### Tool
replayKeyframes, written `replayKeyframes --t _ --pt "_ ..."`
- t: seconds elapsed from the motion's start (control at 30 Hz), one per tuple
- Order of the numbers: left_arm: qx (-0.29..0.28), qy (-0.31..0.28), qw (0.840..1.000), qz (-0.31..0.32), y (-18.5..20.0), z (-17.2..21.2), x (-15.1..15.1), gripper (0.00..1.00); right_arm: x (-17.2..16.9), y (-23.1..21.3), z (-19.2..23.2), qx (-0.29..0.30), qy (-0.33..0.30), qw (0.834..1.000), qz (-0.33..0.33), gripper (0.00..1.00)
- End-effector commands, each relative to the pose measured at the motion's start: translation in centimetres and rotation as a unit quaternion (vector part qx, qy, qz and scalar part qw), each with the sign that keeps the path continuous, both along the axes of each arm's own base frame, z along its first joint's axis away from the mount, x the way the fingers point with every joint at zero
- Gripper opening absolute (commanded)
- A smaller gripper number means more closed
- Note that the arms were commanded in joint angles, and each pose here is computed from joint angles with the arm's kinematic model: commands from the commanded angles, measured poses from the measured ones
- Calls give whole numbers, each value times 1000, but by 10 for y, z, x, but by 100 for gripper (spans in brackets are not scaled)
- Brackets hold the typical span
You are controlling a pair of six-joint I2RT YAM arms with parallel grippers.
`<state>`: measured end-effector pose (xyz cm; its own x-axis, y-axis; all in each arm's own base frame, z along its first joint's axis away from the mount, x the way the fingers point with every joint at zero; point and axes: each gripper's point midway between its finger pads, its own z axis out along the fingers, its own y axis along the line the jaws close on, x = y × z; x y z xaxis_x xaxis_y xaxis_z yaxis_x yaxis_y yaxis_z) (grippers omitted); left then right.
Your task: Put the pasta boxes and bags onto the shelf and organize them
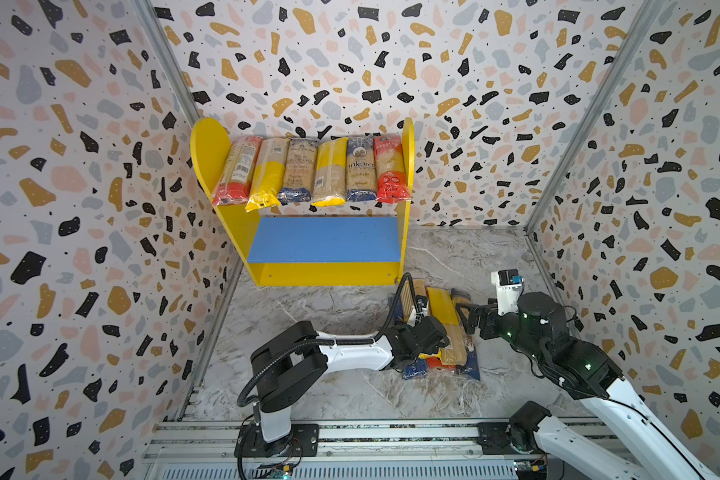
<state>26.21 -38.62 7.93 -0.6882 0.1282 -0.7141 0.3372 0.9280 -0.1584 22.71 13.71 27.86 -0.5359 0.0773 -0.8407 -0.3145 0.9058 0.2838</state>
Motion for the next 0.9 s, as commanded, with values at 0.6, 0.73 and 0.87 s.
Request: replayKeyframes --t 0.6,0.73,0.87 --pt "46 39 998 -16 -24 -46 -4 85 2 -7 -9 -10 -2 1000 -16 99" --pt "76 51 996 -16 -21 -64 -5 85 2 -6 -4 -6 -8 1000 -14 99" --pt "105 63 992 -20 -13 -82 -9 84 1 -7 -6 -9 -9 1000 -14 99"
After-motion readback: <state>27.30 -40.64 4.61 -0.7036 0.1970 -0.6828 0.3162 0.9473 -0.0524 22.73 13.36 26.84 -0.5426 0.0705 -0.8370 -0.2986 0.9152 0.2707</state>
